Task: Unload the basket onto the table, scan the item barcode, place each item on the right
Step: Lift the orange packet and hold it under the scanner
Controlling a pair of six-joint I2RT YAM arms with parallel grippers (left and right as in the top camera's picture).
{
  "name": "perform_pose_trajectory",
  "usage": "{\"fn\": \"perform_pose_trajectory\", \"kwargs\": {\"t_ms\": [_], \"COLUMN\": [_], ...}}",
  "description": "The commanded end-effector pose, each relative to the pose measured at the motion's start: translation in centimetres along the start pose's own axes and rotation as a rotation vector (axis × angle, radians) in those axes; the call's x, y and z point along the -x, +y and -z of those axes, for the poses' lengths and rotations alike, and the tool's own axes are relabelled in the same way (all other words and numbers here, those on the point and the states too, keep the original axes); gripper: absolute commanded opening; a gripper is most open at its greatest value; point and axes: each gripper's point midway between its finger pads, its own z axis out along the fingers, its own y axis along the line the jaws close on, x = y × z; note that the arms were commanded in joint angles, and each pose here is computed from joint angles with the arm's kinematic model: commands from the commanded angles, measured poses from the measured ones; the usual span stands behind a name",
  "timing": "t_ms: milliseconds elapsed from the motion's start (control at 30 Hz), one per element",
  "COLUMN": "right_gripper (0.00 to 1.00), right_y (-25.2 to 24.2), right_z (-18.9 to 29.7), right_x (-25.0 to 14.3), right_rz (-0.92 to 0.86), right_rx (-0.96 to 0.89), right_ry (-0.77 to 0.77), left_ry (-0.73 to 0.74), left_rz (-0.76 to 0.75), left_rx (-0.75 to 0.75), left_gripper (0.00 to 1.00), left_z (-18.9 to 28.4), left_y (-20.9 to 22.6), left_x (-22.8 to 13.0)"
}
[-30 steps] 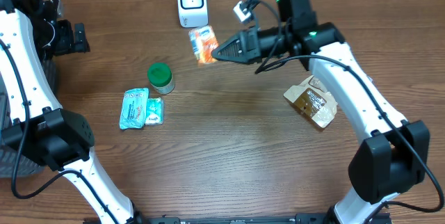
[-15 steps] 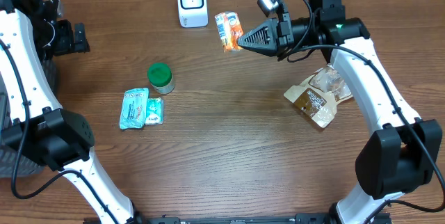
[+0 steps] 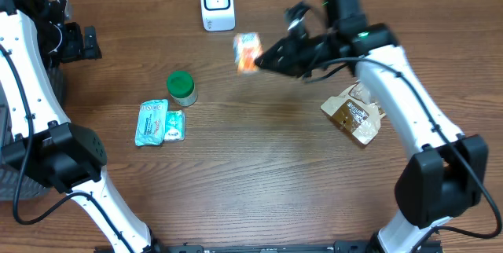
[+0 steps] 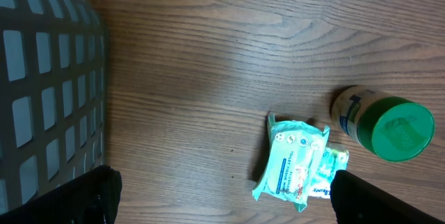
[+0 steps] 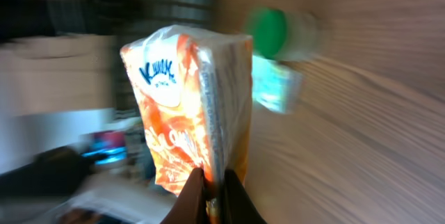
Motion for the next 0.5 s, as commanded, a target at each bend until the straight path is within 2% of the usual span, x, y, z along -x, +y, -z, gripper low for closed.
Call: {"fn": "perform_pose_trajectory", "kwargs": {"t_ms": [0,133,300,467], "right_gripper": [0.04,0.04,0.04,0.04], "right_y": [-2.2,-0.2,3.9,4.7], "right_z": [-0.3,2.4,6.0,5.5], "right_x": [1.7,3.6,8.4,13.9], "right_rz": [0.113,0.215,0.383,0.592], "right_rx": [-0.358,-0.595,-0.789,-0.954], "right_ry": [-0.120,-0.226,-0.422,-0.582], "left_ry": [-0.036,-0.035,-0.036,-0.035], "left_rz": [-0.025,-0.025,-0.025,-0.025], "left_rx": [-0.001,-0.001,-0.001,-0.001], "left_gripper": [1.00,0.99,0.99,1.00], "left_z": [1.1,1.1,1.1,1.1], "left_y": [-0.7,-0.7,-0.7,-0.7], "left_x": [0.4,0.4,0.4,0.4]}}
